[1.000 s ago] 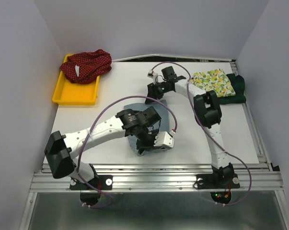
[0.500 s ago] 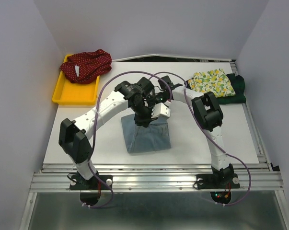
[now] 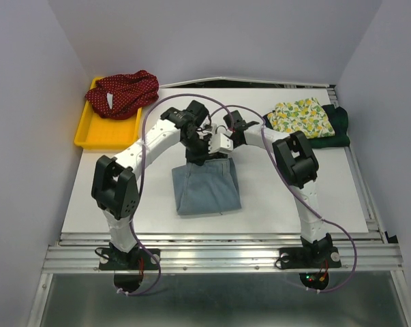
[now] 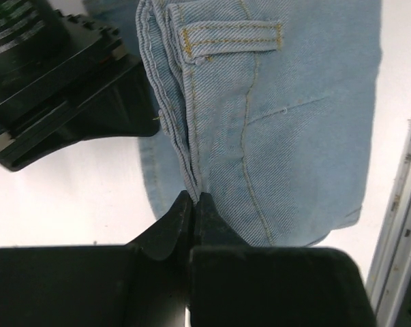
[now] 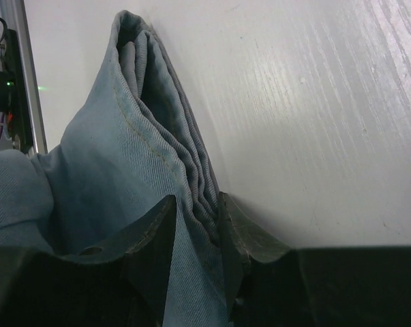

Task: Fold and stack the skirts
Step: Fold the skirt

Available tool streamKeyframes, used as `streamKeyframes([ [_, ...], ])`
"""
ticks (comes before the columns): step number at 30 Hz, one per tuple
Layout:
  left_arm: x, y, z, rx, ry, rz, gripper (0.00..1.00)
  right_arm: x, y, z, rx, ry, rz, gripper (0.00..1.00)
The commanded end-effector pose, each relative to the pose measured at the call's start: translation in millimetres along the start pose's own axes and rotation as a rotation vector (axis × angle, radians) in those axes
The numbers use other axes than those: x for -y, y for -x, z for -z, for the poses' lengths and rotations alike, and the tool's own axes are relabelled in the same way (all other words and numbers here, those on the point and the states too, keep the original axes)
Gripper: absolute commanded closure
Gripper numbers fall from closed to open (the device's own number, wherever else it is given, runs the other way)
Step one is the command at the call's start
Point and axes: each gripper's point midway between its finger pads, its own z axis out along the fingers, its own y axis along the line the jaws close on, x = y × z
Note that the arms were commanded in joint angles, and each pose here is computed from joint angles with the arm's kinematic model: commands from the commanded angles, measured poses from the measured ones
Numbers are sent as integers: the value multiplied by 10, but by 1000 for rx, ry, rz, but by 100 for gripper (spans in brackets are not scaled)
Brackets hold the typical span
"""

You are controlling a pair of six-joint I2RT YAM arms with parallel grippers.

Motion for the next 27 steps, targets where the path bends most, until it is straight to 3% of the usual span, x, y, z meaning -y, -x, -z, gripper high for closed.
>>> streamKeyframes([
  [1,-277,4,51,32,112,-31,96,-84,-151,-54,-44,6,-25,63],
  [16,-602,-263,-318,22,232,-39,96,-35,-135,-95,-45,11,-40,67],
  [27,-549,-522,-691,-2,210,-19,96,203,-16,-69,-42,-139,-83,79],
])
